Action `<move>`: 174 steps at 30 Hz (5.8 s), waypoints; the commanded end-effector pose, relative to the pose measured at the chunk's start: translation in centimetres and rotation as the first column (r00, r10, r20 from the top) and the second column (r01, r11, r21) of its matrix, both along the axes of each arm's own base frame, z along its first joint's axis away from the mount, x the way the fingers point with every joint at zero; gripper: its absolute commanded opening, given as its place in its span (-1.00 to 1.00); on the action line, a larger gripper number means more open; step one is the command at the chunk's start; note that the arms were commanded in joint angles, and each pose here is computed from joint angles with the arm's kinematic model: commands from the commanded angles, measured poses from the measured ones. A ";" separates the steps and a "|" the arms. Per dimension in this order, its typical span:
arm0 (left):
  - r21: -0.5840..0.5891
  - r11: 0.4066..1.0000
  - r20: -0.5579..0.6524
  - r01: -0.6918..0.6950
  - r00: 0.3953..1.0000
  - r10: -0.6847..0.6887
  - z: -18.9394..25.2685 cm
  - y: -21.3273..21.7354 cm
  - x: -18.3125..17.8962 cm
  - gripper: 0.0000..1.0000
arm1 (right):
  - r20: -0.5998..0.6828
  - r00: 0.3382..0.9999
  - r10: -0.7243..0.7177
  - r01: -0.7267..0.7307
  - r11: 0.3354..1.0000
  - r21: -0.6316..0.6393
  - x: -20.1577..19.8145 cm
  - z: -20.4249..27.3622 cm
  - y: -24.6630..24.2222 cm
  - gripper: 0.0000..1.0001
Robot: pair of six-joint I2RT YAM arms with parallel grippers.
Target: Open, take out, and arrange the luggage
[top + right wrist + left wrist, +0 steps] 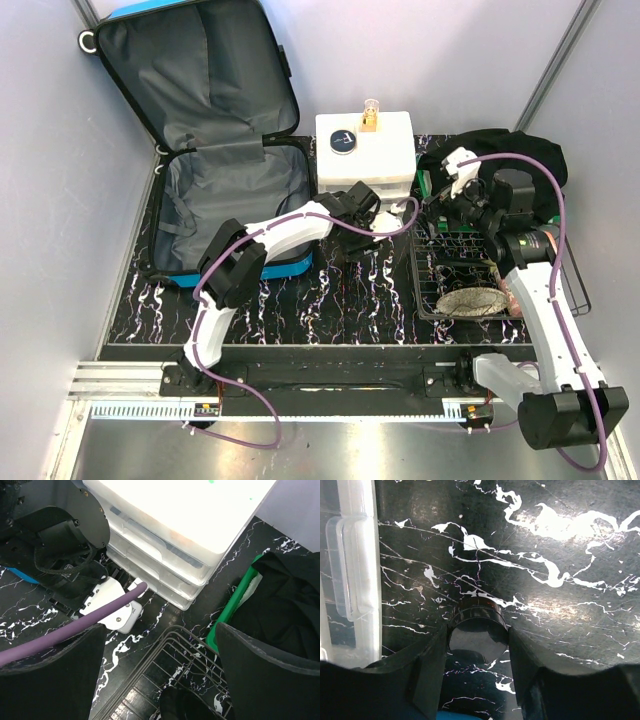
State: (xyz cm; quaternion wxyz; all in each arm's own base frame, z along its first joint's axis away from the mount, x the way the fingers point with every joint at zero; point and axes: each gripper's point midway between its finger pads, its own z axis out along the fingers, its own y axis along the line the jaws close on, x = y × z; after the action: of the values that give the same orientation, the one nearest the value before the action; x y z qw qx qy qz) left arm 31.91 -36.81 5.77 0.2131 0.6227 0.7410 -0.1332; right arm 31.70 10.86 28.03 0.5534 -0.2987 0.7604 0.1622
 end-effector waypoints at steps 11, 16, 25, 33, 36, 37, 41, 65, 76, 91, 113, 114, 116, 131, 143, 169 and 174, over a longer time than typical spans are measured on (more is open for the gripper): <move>-0.017 1.000 0.019 0.007 1.000 -0.006 2.2 -0.3 -0.1 0.48 | 0.018 0.999 0.042 -0.041 0.998 -0.038 -0.5 0.3 0.1 1.00; -0.246 0.969 0.033 -0.002 0.999 0.010 12.2 -0.9 -0.3 0.77 | 0.010 0.996 0.085 -0.085 0.996 0.037 -0.8 1.9 -0.2 0.99; -0.460 0.884 0.024 -0.081 0.994 0.104 22.7 5.2 0.1 0.88 | 0.028 0.959 0.283 -0.285 0.951 0.118 0.4 2.4 2.6 0.93; -0.680 0.677 -0.020 -0.282 0.930 0.367 29.5 15.0 5.7 0.89 | -0.152 0.921 0.358 -0.371 0.927 -0.064 3.3 -5.6 8.6 0.82; -0.706 0.581 -0.082 -0.405 0.862 0.501 30.0 20.1 8.3 0.89 | -0.179 0.912 0.370 -0.394 0.911 -0.125 3.8 -8.4 10.9 0.81; -0.716 0.551 -0.103 -0.429 0.845 0.525 30.3 21.0 8.4 0.89 | -0.204 0.906 0.372 -0.404 0.902 -0.152 4.1 -10.1 11.4 0.81; -0.727 0.491 -0.138 -0.480 0.803 0.580 30.1 23.8 9.5 0.89 | -0.263 0.895 0.360 -0.420 0.879 -0.226 4.7 -14.1 13.5 0.81; -0.706 0.502 -0.164 -0.500 0.805 0.570 29.3 24.0 10.7 0.92 | -0.405 0.858 0.315 -0.457 0.827 -0.327 5.0 -23.7 15.2 0.59; -0.701 0.502 -0.176 -0.507 0.805 0.567 28.8 24.0 11.2 0.91 | -0.399 0.851 0.343 -0.475 0.827 -0.300 3.4 -22.1 15.0 -0.22; -0.679 0.507 -0.211 -0.531 0.803 0.558 27.1 23.8 11.9 0.89 | -0.139 0.854 0.501 -0.520 0.818 -0.246 2.4 0.1 16.6 -0.31; -0.673 0.517 -0.198 -0.529 0.802 0.563 26.3 24.1 11.3 0.87 | -0.082 0.923 0.377 -0.381 0.859 -0.343 13.4 1.7 19.1 -0.36; -0.670 0.517 -0.202 -0.532 0.801 0.563 26.1 24.1 11.3 0.87 | -0.101 0.923 0.371 -0.382 0.860 -0.338 13.7 1.0 19.1 -0.36; -0.665 0.518 -0.210 -0.538 0.800 0.562 25.7 24.2 11.0 0.88 | -0.109 0.924 0.367 -0.382 0.862 -0.335 13.8 0.9 19.0 -0.36; -0.659 0.518 -0.219 -0.546 0.797 0.562 25.2 24.4 11.0 0.88 | -0.162 0.929 0.331 -0.367 0.870 -0.329 14.6 -1.0 18.9 0.04; -0.644 0.533 -0.206 -0.549 0.795 0.571 24.9 24.7 11.1 0.91 | -0.121 0.938 0.325 -0.347 0.887 -0.305 14.4 0.9 19.0 0.65; -0.526 0.482 -0.042 -0.701 0.588 0.808 31.1 30.4 12.1 0.98 | 0.174 0.985 -0.006 -0.025 0.984 0.176 13.0 13.9 6.7 0.99; -0.473 0.454 -0.116 -0.755 0.565 0.817 28.8 30.2 11.0 0.98 | 0.160 0.977 -0.139 0.108 0.976 0.191 10.2 13.3 2.0 0.99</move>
State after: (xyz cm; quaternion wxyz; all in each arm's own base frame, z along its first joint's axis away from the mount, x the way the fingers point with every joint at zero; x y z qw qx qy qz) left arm 44.09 -7.41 35.10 0.4570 0.1766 0.8559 -0.1654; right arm 44.15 14.42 38.45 0.6095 -0.2479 0.7335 0.1705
